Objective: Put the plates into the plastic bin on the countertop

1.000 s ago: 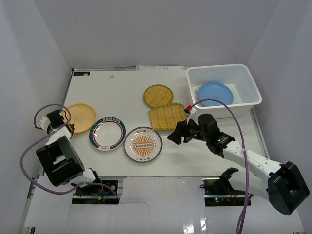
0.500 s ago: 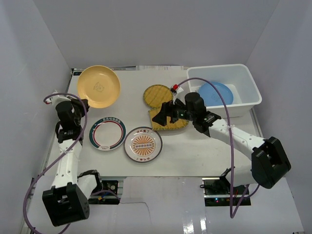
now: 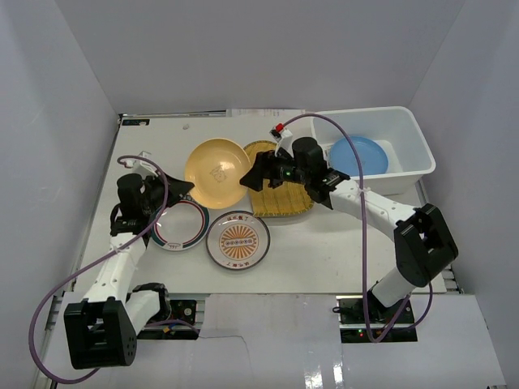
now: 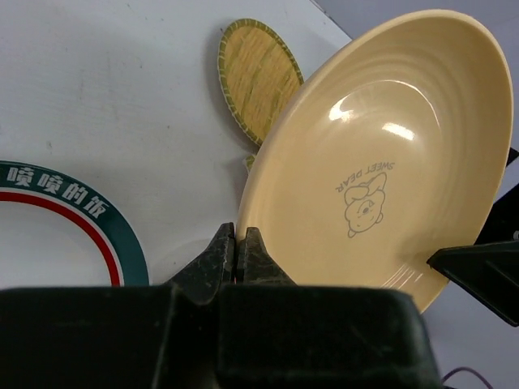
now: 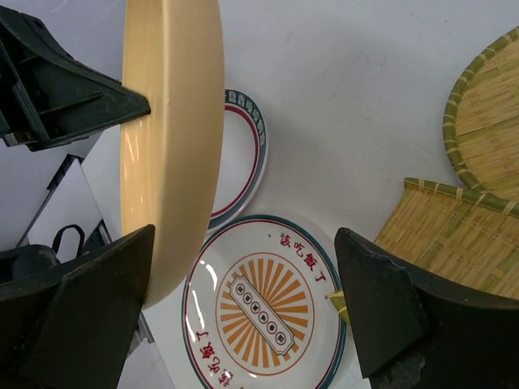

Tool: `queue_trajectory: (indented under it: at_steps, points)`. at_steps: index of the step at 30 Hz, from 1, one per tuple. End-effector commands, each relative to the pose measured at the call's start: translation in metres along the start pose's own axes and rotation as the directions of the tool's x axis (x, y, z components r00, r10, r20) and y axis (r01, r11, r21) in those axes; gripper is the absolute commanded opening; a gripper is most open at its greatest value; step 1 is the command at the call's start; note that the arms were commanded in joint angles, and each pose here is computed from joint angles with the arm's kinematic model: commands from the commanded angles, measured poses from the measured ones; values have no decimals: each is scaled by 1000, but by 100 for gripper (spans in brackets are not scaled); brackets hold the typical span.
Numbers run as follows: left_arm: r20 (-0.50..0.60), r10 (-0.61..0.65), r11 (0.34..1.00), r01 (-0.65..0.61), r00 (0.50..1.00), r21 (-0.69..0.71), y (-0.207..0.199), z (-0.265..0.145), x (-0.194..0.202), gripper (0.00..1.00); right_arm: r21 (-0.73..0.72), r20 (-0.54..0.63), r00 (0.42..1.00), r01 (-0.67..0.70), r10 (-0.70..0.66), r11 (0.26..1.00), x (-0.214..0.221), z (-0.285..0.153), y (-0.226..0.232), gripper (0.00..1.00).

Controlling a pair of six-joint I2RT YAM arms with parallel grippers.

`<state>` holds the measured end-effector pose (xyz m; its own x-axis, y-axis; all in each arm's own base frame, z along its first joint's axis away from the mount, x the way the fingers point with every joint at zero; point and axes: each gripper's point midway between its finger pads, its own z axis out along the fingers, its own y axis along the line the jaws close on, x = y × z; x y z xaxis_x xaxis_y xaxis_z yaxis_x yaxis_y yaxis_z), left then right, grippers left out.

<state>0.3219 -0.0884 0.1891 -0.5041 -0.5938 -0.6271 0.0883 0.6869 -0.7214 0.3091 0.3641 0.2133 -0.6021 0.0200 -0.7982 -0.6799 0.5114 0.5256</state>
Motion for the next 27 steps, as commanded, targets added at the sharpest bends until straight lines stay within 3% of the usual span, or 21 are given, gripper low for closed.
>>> queue_trajectory:
  at_steps: [1, 2, 3, 5, 6, 7, 8, 9, 10, 13, 17, 18, 21, 27]
  points:
    - [-39, 61, 989, -55, 997, 138, -38, -7, 0, 0, -10, 94, 995, 18, -17, 1000, -33, 7, 9, 96]
    - [-44, 66, 988, -59, 997, 143, -40, -8, 0, 0, 3, 88, 996, 11, -11, 1000, -31, 11, 4, 100]
    - [-57, 75, 984, -64, 996, 169, -46, -9, 2, 0, 10, 89, 996, 4, -5, 1000, -32, 13, 3, 92]
    - [-62, 99, 977, -85, 993, 194, -52, -11, 2, 0, 40, 110, 994, -11, 7, 999, -38, 14, -2, 50]
    - [-71, 104, 975, -87, 992, 203, -54, -11, 3, 19, 74, 132, 991, -17, 8, 997, -42, 13, -7, 22]
    - [-72, 104, 975, -87, 992, 204, -54, -11, 2, 32, 93, 150, 989, -21, 7, 995, -47, 12, -10, 12]
    - [-73, 105, 975, -88, 992, 204, -54, -11, 2, 45, 103, 175, 985, -19, 0, 995, -55, 7, -8, 8]
    - [-87, 98, 978, -80, 991, 194, -54, -12, 3, 57, 126, 198, 980, -19, -6, 992, -62, 1, -12, 8]
    - [-87, 104, 979, -87, 991, 186, -52, -12, 3, 79, 156, 231, 973, -23, -13, 988, -72, -5, -17, 8]
    - [-78, 114, 982, -100, 990, 157, -51, -12, -2, 97, 247, 326, 945, -66, -19, 967, -107, -46, -48, 8]
    - [-62, 129, 989, -124, 990, 85, -42, -14, -7, 98, 370, 498, 867, -213, 1, 904, -150, -140, -115, 8]
    - [-59, 128, 990, -123, 990, 69, -39, -13, -9, 98, 441, 549, 836, -292, 2, 849, -152, -175, -153, 8]
    - [-52, 114, 993, -114, 992, 0, -29, -13, -12, 98, 552, 611, 792, -409, -18, 727, -145, -235, -206, 8]
    - [13, 57, 948, -50, 998, -314, 25, -23, -20, 98, 643, 616, 786, -533, 41, 549, -91, -276, -281, 8]
